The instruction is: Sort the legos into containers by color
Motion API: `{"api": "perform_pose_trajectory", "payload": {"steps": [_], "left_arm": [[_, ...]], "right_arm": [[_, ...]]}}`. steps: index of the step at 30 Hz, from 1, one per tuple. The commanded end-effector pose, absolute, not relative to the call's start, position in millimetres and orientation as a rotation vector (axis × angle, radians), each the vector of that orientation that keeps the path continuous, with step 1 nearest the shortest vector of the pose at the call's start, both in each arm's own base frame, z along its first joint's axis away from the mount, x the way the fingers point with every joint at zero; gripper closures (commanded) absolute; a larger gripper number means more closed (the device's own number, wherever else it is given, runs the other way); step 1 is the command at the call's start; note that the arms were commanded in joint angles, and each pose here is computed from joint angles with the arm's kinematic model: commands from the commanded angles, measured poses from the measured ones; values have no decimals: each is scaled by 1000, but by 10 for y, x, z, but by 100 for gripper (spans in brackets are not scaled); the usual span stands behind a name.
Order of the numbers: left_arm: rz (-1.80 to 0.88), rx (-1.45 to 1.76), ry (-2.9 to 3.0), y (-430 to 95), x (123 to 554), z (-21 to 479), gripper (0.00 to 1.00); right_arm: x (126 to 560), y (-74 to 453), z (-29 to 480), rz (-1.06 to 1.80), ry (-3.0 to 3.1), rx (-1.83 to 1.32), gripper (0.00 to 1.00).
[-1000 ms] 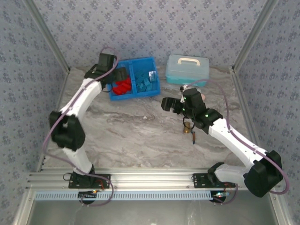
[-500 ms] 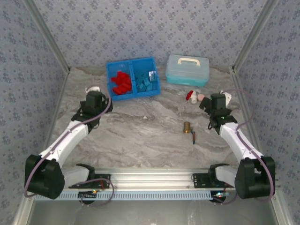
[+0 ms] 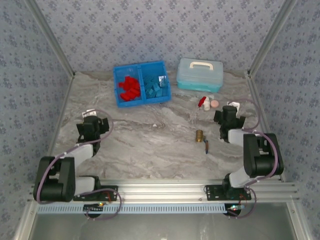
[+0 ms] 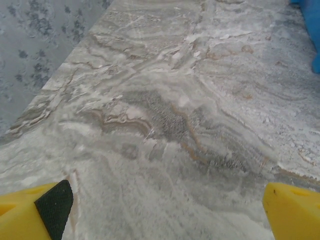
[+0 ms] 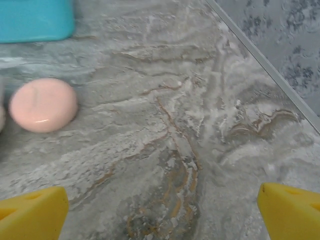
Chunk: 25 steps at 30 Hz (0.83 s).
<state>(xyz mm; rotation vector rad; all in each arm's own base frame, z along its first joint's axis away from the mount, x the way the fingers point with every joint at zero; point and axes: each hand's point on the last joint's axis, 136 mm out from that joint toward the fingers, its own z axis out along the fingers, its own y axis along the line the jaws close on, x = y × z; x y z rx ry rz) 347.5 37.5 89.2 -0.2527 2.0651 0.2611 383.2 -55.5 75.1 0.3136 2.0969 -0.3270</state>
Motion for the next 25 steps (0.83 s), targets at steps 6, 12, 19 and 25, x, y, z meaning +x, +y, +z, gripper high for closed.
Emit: {"api": "perform_pose_trajectory", "payload": {"steps": [6,12,19,25], "left_arm": [[45,-148,1902,279,3946,930,1],[43,-83,1966,161,3974,885,1],[42,-82,1964,158,3975,884,1],[43,-83,1962,160,3976,889,1]], "right_arm": [[3866,-294,812,-147,1981,104,0],[3911,-168,835,-68,1986,26,0],[3913,-172,829,-59,1989,26,0],[3911,-180,830,-35,1987,29,0]]}}
